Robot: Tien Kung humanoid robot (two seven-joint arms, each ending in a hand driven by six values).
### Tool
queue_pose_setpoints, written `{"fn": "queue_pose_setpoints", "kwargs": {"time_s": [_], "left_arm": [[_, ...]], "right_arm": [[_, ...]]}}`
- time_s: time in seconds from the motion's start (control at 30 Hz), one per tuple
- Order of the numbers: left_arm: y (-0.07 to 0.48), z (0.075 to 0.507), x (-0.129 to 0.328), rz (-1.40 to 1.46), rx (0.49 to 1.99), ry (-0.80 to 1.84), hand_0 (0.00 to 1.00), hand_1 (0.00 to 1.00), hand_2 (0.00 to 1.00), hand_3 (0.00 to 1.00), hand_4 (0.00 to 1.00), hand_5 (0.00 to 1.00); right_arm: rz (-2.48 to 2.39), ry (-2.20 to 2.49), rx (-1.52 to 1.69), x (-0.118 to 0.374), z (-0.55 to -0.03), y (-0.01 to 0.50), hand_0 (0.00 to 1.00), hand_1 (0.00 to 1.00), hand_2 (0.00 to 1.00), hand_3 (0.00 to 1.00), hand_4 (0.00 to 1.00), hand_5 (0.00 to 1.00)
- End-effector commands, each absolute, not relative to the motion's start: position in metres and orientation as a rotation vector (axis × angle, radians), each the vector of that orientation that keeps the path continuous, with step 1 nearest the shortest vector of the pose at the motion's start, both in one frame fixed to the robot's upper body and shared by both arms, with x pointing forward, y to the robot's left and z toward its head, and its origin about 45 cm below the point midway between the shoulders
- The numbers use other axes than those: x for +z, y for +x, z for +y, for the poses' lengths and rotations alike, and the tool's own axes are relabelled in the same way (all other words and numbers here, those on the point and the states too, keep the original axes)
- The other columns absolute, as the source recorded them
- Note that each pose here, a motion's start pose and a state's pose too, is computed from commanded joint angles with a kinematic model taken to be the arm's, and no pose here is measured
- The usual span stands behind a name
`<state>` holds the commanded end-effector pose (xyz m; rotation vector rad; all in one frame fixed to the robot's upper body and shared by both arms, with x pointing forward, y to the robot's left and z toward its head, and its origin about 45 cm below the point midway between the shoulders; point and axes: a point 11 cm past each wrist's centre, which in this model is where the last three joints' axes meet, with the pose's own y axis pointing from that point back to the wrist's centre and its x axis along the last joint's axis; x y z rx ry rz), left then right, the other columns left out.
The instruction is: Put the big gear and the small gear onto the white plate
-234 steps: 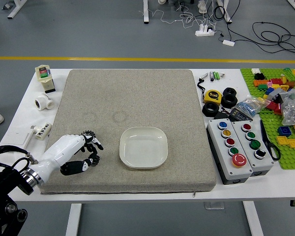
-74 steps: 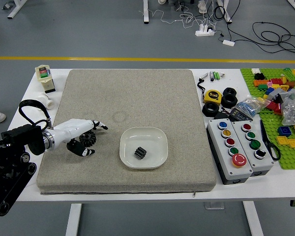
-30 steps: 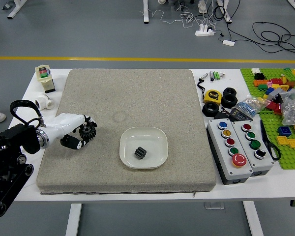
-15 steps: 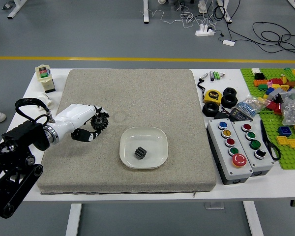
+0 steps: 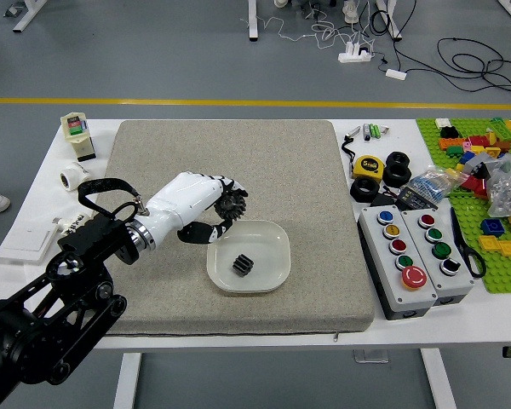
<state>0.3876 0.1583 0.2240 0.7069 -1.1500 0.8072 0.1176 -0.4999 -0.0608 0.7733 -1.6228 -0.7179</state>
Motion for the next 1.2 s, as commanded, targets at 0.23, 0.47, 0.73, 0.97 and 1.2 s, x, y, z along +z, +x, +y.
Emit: {"fn": "queue_pose_setpoints", "kwargs": {"time_s": [0.23, 0.47, 0.73, 0.97, 1.2], "left_arm": [[0.381, 0.130, 0.216, -1.171, 0.743, 0.681, 0.409, 0.581, 0.630, 0.685, 0.789, 0.049], [0.378, 0.122, 0.203, -1.172, 0.683, 0.703, 0.461, 0.638, 0.735, 0.835, 0.998, 0.216], [0.377, 0.123, 0.199, -1.187, 0.703, 0.690, 0.480, 0.657, 0.775, 0.884, 0.998, 0.245], [0.379, 0.127, 0.207, -1.211, 0.772, 0.656, 0.496, 0.673, 0.834, 0.925, 0.998, 0.281], [0.385, 0.141, 0.218, -1.215, 0.886, 0.624, 0.504, 0.674, 0.848, 0.928, 0.998, 0.286]], "right_arm": [[-1.624, 0.775, -0.716, -0.060, -0.500, 0.119, 0.661, 0.678, 0.742, 0.555, 0.757, 0.611], [-1.626, 0.775, -0.714, -0.060, -0.501, 0.120, 0.661, 0.679, 0.742, 0.555, 0.757, 0.611], [-1.626, 0.773, -0.714, -0.060, -0.501, 0.119, 0.661, 0.678, 0.742, 0.555, 0.756, 0.611], [-1.625, 0.770, -0.717, -0.060, -0.501, 0.117, 0.661, 0.679, 0.741, 0.554, 0.756, 0.611], [-1.623, 0.768, -0.719, -0.061, -0.501, 0.115, 0.662, 0.678, 0.741, 0.553, 0.756, 0.611]]}}
